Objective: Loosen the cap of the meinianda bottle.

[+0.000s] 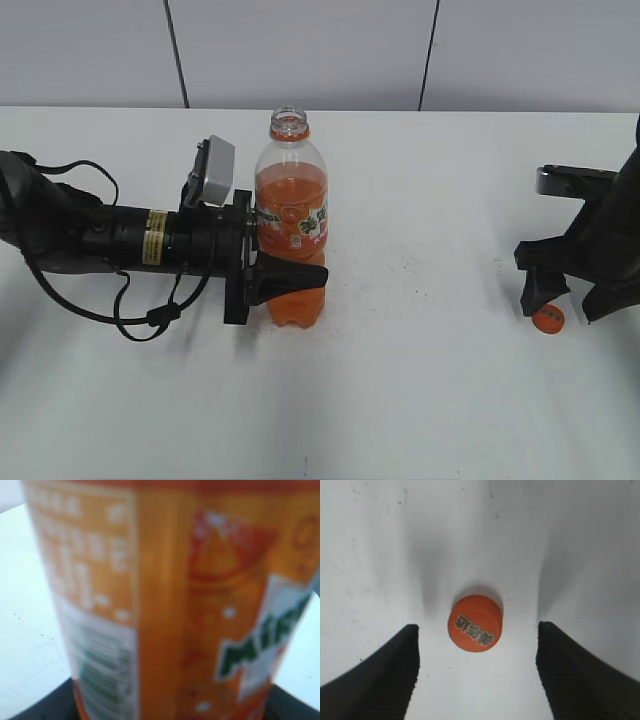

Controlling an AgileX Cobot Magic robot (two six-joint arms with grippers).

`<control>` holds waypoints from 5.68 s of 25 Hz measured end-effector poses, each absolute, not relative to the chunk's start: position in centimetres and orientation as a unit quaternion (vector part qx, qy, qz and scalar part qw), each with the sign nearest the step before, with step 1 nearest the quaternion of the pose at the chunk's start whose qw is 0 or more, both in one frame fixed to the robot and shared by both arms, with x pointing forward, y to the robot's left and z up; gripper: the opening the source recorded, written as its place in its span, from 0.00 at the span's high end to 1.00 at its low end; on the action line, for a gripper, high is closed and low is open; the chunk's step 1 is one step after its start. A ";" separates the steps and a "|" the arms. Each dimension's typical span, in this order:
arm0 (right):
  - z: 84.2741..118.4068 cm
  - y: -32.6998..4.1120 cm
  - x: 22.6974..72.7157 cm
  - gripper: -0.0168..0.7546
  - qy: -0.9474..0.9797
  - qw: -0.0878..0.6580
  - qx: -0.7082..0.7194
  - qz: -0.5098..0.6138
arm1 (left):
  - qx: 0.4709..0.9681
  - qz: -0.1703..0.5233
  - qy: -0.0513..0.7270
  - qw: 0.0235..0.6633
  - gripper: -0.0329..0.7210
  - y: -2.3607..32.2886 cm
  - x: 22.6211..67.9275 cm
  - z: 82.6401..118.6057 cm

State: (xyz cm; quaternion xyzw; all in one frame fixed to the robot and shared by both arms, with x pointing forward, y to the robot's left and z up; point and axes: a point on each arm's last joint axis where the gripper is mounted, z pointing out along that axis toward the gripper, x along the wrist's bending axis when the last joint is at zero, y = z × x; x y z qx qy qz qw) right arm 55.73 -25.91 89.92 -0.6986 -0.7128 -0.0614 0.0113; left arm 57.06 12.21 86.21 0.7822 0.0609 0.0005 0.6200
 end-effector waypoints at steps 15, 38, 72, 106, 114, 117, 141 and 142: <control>94.9 -25.5 57.5 0.23 -0.709 -0.019 -0.696 -0.115 | 0.782 -0.003 0.064 0.620 0.19 12.2 57.1 86.2; 96.7 -25.4 57.9 0.23 -0.710 -0.011 -0.694 -0.118 | 0.759 0.076 -0.003 0.647 0.17 12.4 56.3 95.5; 110.6 -25.4 54.1 0.23 -0.722 -0.057 -0.661 -0.195 | 0.682 0.330 0.595 0.269 0.18 23.9 54.1 107.2; 108.3 -28.8 26.8 0.23 -0.712 -0.228 -0.594 -0.297 | 0.692 0.284 0.594 0.295 0.22 30.1 27.1 111.7; 105.8 -29.3 22.8 0.23 -0.700 -0.339 -0.516 -0.360 | 0.669 0.343 0.525 0.399 0.22 30.2 22.9 108.6; 104.4 -29.3 23.2 0.23 -0.700 -0.345 -0.513 -0.358 | 0.656 0.357 0.510 0.426 0.22 30.1 22.2 107.6; 103.9 -29.5 24.0 0.23 -0.670 -0.385 -0.533 -0.345 | 0.602 0.397 0.567 0.399 0.22 29.7 22.5 107.2; 103.9 -29.5 24.0 0.23 -0.670 -0.385 -0.533 -0.345 | 0.599 0.398 0.570 0.397 0.22 29.7 22.5 107.2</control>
